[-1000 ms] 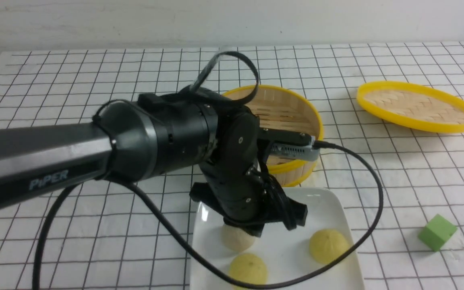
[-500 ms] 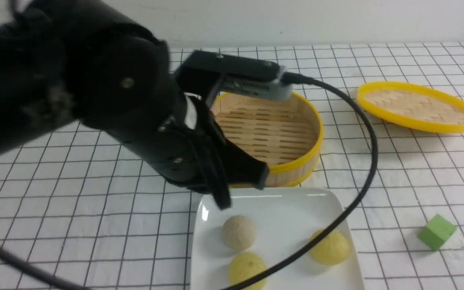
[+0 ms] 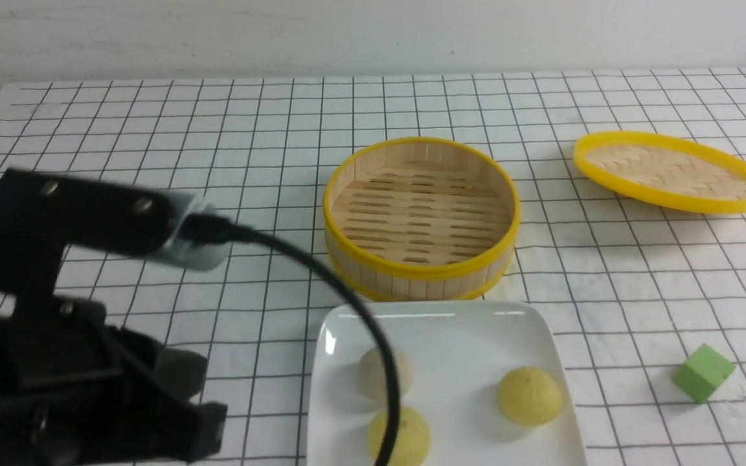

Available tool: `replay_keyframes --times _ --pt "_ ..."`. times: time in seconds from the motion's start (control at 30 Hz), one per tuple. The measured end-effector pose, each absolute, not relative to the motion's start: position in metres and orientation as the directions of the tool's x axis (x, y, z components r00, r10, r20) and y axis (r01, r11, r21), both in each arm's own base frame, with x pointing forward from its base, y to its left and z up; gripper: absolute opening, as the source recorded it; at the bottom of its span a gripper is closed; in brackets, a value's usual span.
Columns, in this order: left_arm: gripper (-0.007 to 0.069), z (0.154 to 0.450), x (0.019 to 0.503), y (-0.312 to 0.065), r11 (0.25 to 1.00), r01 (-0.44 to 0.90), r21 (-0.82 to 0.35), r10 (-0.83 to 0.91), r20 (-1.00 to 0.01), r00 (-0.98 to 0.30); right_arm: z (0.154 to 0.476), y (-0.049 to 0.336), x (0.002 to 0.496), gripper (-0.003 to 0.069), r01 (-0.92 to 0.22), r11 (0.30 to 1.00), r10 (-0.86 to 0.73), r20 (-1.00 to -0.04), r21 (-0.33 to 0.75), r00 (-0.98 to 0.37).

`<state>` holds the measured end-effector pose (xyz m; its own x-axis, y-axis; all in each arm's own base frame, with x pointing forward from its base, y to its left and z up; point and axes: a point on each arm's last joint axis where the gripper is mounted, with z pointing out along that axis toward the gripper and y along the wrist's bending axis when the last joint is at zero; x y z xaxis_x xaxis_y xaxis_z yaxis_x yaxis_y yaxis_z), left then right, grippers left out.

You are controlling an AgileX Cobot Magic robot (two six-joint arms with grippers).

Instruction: Put the steamed buns into the plate on the white-black tablecloth.

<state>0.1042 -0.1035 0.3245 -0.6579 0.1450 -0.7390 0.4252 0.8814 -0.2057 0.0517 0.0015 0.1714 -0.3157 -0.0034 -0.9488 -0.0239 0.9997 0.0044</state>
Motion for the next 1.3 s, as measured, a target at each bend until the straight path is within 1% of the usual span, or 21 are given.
replay_keyframes --times 0.03,0.13,0.17,0.2,0.27,0.77,0.87,0.93,0.97,1.0,1.1,1.13,1.17,1.2,1.23,1.3 --pt "0.0002 0.315 0.102 -0.102 0.867 0.432 -0.247 0.102 -0.762 -0.640 0.171 0.001 0.052 0.0022 -0.024 1.000 -0.003 -0.949 0.004 -0.316" --pt "0.0002 0.304 0.097 -0.100 0.822 0.463 -0.332 0.009 -0.805 -0.593 0.171 0.001 0.052 0.0027 -0.023 1.000 -0.003 -0.949 0.004 -0.316" --pt "0.0002 0.303 0.096 -0.100 0.818 0.465 -0.338 0.003 -0.807 -0.590 0.171 0.001 0.052 0.0027 -0.023 1.000 -0.003 -0.949 0.004 -0.316" --pt "0.0002 0.300 0.094 -0.102 0.778 0.497 -0.385 -0.048 -0.824 -0.564 0.171 0.001 0.052 0.0029 -0.023 1.000 -0.003 -0.949 0.004 -0.316" --pt "0.0002 0.297 0.093 -0.104 0.753 0.519 -0.404 -0.069 -0.833 -0.549 0.171 0.001 0.052 0.0033 -0.023 1.000 -0.003 -0.949 0.004 -0.316" --pt "0.0015 0.292 0.093 -0.102 0.775 0.513 -0.369 -0.033 -0.834 -0.550 0.171 0.001 0.052 0.0045 -0.023 1.000 -0.003 -0.949 0.004 -0.316" --pt "0.0018 0.287 0.093 -0.095 0.793 0.534 -0.294 0.026 -0.859 -0.512 0.171 0.001 0.052 0.0048 -0.023 1.000 -0.003 -0.949 0.004 -0.316" --pt "0.0018 0.286 0.092 -0.090 0.799 0.533 -0.278 0.032 -0.866 -0.500 0.171 0.001 0.052 0.0050 -0.023 1.000 -0.003 -0.949 0.004 -0.316" --pt "0.0020 0.280 0.091 -0.079 0.821 0.515 -0.246 0.041 -0.875 -0.482 0.171 0.001 0.052 0.0051 -0.023 1.000 -0.003 -0.949 0.004 -0.316" --pt "0.0020 0.280 0.089 -0.077 0.822 0.511 -0.253 0.030 -0.876 -0.481 0.171 0.001 0.052 0.0051 -0.023 1.000 -0.003 -0.949 0.004 -0.316" --pt "0.0020 0.263 0.080 -0.049 0.878 0.425 -0.220 -0.020 -0.905 -0.426 0.171 0.001 0.052 0.0051 -0.023 1.000 -0.003 -0.949 0.004 -0.316" --pt "0.0020 0.261 0.079 -0.046 0.885 0.414 -0.214 -0.025 -0.909 -0.415 0.171 0.001 0.052 0.0051 -0.023 1.000 -0.003 -0.949 0.004 -0.316" --pt "0.0021 0.252 0.074 -0.036 0.909 0.372 -0.187 -0.035 -0.924 -0.380 0.171 0.001 0.052 0.0051 -0.023 1.000 -0.003 -0.949 0.004 -0.316" --pt "0.0021 0.250 0.073 -0.035 0.913 0.365 -0.182 -0.035 -0.926 -0.375 0.171 0.001 0.052 0.0051 -0.023 1.000 -0.003 -0.949 0.004 -0.316" --pt "0.0022 0.238 0.068 -0.026 0.939 0.309 -0.148 -0.037 -0.941 -0.337 0.171 0.001 0.052 0.0055 -0.023 1.000 -0.003 -0.949 0.004 -0.316" --pt "0.0025 0.223 0.063 -0.017 0.964 0.238 -0.119 -0.041 -0.951 -0.308 0.171 0.001 0.052 0.0057 -0.023 1.000 -0.003 -0.949 0.004 -0.316"
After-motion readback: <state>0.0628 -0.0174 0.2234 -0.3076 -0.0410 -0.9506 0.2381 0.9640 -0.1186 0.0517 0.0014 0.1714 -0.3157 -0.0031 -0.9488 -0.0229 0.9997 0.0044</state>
